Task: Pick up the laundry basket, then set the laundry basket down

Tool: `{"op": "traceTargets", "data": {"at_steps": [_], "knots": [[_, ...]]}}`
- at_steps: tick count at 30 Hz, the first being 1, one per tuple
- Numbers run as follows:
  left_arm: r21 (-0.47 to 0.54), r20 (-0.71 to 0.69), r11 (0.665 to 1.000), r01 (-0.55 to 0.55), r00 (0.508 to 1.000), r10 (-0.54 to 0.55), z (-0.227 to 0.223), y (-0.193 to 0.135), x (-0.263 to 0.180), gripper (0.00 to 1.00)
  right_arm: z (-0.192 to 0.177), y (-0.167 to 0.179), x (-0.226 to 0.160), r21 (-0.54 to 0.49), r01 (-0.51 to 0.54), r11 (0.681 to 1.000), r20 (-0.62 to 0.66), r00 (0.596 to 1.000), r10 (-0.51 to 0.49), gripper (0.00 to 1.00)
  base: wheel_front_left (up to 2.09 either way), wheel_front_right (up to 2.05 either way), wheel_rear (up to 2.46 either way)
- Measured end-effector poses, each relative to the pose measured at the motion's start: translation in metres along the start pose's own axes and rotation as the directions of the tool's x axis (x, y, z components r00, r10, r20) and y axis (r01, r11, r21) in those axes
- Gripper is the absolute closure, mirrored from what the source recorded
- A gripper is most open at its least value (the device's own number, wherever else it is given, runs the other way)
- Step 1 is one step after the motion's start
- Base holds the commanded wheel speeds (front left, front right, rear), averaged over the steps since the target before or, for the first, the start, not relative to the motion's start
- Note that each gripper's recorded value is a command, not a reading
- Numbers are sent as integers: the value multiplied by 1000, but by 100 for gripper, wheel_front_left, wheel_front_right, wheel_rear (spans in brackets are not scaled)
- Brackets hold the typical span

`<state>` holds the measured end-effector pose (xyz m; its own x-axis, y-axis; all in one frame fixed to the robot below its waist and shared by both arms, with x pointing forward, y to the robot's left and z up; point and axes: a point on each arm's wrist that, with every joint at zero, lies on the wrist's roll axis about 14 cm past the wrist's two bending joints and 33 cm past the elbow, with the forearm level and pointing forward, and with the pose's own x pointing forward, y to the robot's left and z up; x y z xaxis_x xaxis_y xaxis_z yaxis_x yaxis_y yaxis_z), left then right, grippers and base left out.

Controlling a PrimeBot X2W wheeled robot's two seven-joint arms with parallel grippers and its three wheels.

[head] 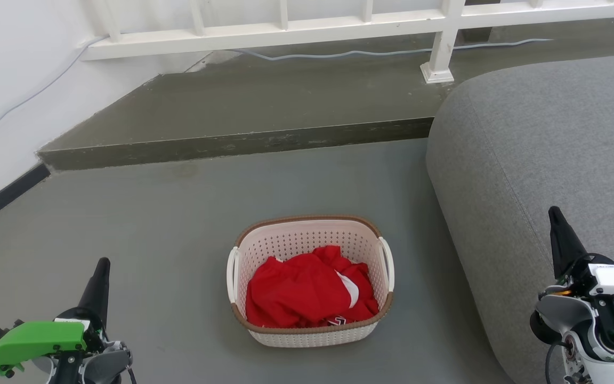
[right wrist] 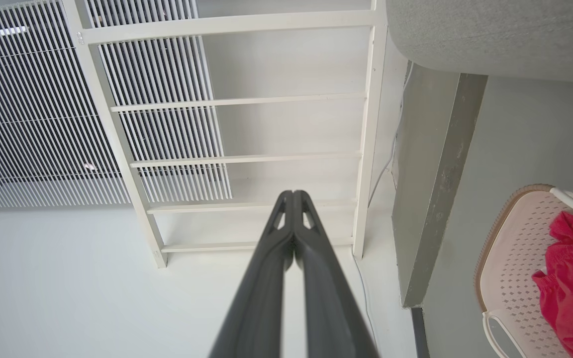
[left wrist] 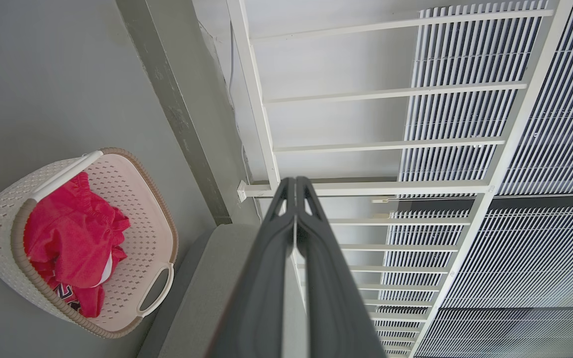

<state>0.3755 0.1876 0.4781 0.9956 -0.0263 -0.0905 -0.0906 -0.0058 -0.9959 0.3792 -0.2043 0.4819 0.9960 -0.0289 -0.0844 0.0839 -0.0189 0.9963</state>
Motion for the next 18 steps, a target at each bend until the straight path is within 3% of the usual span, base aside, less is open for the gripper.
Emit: {"op": "traceTargets", "data": {"at_steps": [18], "knots": [[0, 0, 1000, 0, 1000, 0, 0, 0, 0, 100, 0, 0, 0, 0, 0, 1000, 0, 1000, 0, 100, 0, 0, 0]]}}
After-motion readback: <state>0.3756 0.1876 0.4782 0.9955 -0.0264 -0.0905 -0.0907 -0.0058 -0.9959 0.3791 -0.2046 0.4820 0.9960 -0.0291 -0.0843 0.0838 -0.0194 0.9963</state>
